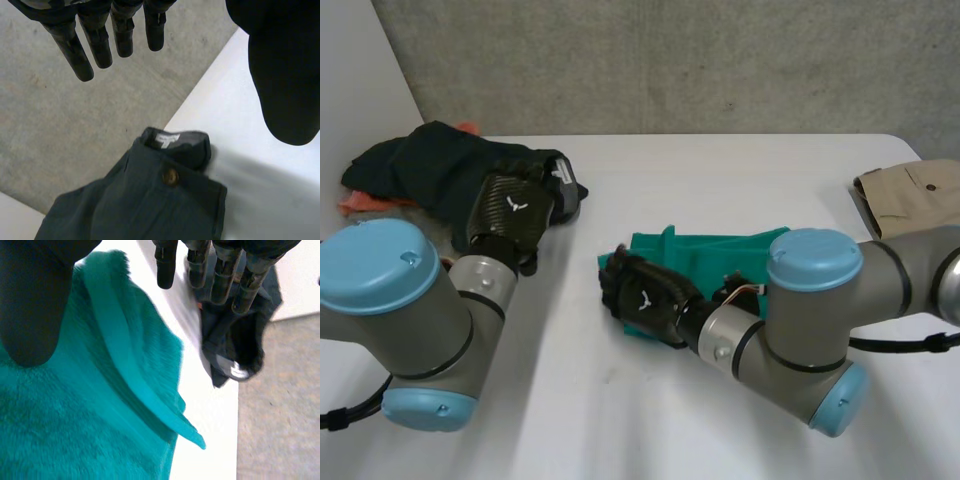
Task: Fold the laundry.
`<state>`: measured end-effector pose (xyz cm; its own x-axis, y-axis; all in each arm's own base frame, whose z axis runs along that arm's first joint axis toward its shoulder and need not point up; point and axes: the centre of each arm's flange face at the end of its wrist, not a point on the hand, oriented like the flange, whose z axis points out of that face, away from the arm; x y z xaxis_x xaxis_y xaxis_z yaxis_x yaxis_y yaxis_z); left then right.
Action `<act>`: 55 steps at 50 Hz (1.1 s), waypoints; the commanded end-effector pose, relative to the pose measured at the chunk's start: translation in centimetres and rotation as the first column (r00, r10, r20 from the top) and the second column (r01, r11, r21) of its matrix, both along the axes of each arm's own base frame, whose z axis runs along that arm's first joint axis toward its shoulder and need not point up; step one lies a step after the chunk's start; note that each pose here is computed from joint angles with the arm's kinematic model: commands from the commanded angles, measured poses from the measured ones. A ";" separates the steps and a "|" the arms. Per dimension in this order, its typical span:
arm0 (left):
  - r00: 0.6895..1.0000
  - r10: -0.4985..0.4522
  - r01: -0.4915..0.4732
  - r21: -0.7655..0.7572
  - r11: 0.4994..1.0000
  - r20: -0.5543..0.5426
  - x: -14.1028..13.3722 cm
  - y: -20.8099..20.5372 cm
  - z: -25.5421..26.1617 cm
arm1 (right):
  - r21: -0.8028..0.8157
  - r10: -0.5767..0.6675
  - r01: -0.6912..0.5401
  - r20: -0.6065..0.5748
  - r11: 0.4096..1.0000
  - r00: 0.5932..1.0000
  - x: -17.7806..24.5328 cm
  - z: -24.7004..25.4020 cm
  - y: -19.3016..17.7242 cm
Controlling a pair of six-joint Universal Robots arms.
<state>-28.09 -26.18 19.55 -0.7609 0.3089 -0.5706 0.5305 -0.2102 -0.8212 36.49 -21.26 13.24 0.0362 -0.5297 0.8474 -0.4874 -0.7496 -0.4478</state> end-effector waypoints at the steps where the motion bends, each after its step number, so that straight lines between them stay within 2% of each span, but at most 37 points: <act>1: 0.994 -0.074 0.068 -0.075 0.995 -0.085 -2.8 0.4 2.8 | 0.208 -0.261 0.218 0.212 0.954 0.942 -3.8 5.9 -3.7; 2: 0.991 -0.086 0.078 -0.083 0.994 -0.098 -3.2 0.5 3.1 | 0.289 -0.329 0.252 0.262 0.924 0.907 -4.9 7.1 -4.2; 5: 0.979 -0.127 0.114 -0.091 0.989 -0.158 -4.8 0.8 3.8 | 0.403 -0.423 0.285 0.309 0.870 0.852 -6.6 8.1 -4.9; 6: 0.976 -0.137 0.124 -0.087 0.988 -0.171 -5.3 0.8 3.7 | 0.462 -0.482 0.308 0.324 0.832 0.814 -7.9 8.5 -5.5; 10: 0.953 -0.198 0.187 -0.068 0.980 -0.228 -7.8 1.3 3.3 | 0.555 -0.601 0.374 0.309 0.743 0.737 -11.2 7.9 -6.6; 15: 0.926 -0.300 0.301 -0.029 0.953 -0.228 -11.2 2.6 1.0 | 0.592 -0.684 0.452 0.247 0.667 0.686 -14.2 6.0 -7.2; 22: 0.912 -0.358 0.369 0.025 0.929 -0.199 -13.5 2.4 -2.6 | 0.611 -0.731 0.510 0.172 0.605 0.661 -16.0 3.8 -6.9; 32: 0.927 -0.343 0.360 0.108 0.927 -0.154 -14.4 0.9 -7.5 | 0.605 -0.757 0.567 0.092 0.559 0.647 -16.9 1.6 -6.6; 36: 0.941 -0.313 0.328 0.124 0.937 -0.126 -14.3 0.0 -8.5 | 0.600 -0.763 0.580 0.081 0.551 0.641 -17.1 1.3 -6.5; 40: 0.979 -0.193 0.198 0.087 0.976 -0.061 -13.2 -1.8 -8.2 | 0.599 -0.761 0.584 0.066 0.548 0.646 -17.1 0.9 -6.1; 41: 0.993 -0.113 0.115 0.067 0.991 -0.028 -12.0 -3.2 -7.9 | 0.595 -0.761 0.586 0.067 0.550 0.646 -17.1 0.9 -6.1; 44: 0.999 -0.030 0.029 0.047 0.998 0.020 -10.4 -4.7 -7.6 | 0.593 -0.760 0.589 0.062 0.549 0.647 -17.1 0.8 -6.0; 48: 0.998 -0.030 0.028 0.038 0.999 0.054 -9.9 -4.1 -6.8 | 0.584 -0.761 0.598 0.055 0.549 0.646 -17.2 0.7 -5.9; 55: 0.994 -0.107 0.105 0.053 0.993 0.037 -10.4 -0.6 -5.2 | 0.550 -0.751 0.610 0.051 0.571 0.658 -17.2 0.5 -6.0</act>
